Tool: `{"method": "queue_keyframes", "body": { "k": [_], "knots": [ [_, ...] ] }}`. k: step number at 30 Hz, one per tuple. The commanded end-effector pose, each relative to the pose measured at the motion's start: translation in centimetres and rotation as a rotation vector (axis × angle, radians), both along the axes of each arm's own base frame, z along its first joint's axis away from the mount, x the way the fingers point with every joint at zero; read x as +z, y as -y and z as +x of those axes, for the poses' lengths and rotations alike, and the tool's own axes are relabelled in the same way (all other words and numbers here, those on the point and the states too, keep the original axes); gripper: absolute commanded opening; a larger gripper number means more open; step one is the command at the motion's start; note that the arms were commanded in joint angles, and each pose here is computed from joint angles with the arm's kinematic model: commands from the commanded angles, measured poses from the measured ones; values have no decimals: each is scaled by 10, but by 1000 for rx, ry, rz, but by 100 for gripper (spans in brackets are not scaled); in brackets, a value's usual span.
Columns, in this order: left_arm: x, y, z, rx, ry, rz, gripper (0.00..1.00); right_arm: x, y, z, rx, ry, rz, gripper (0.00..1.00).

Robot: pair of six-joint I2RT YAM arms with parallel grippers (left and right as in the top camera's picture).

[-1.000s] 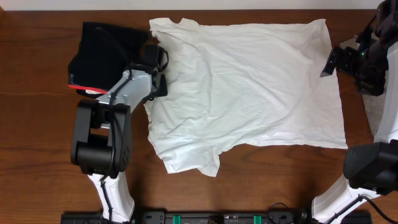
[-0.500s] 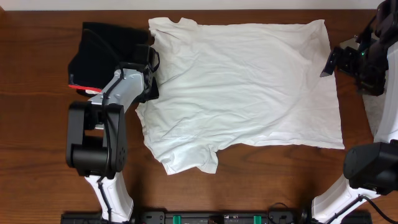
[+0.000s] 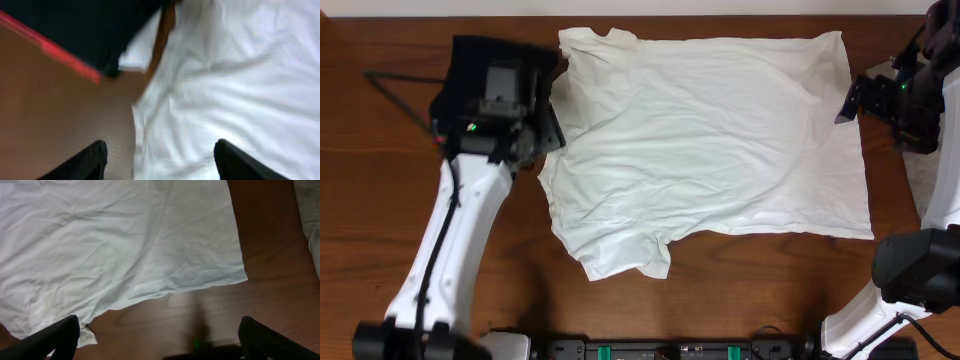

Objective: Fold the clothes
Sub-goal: 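Move the left gripper down to the shirt's lower left hem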

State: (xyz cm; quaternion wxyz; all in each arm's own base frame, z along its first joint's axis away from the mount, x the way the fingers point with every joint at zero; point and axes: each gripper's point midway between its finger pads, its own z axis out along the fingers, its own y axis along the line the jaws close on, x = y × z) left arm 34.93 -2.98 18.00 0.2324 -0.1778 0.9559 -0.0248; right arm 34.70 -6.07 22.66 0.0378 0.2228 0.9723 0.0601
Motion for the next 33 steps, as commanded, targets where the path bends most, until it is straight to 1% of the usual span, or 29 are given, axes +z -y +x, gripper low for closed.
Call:
{"method": "queue_keyframes", "body": {
  "k": [1, 6, 10, 15, 19, 21, 24, 28, 29, 30, 31, 33],
  "knots": [
    [7, 15, -20, 9, -34, -83, 71, -1, 2, -1, 9, -4, -6, 99],
    [17, 34, -55, -65, -69, -76, 71, -1, 2, -1, 9, -4, -5, 99],
    [13, 51, -81, -109, -85, -88, 71, -1, 2, -1, 9, -4, -5, 99],
    [-17, 63, -126, -157, -154, -85, 71, -1, 2, -1, 9, -4, -5, 99],
    [-47, 56, -162, -161, -240, -61, 71, -1, 2, -1, 8, -4, -5, 99],
    [-59, 51, -173, -149, -266, -55, 72, -1, 2, -1, 9, -4, -5, 99],
    [-75, 48, -181, -135, -286, -53, 72, -1, 2, -1, 9, -4, -5, 99],
    [-89, 47, -182, -134, -295, -49, 73, -1, 2, -1, 8, -4, -5, 99],
    [-92, 47, -181, -134, -289, -51, 77, -1, 2, -1, 9, -4, -5, 99],
    [-94, 48, -179, -135, -281, -54, 78, -1, 2, -1, 9, -4, -5, 99],
    [-95, 49, -177, -136, -273, -58, 83, -1, 2, -1, 9, -4, -5, 99],
    [-94, 52, -172, -138, -254, -66, 85, -1, 2, -1, 8, -4, -5, 99]
  ]
}}
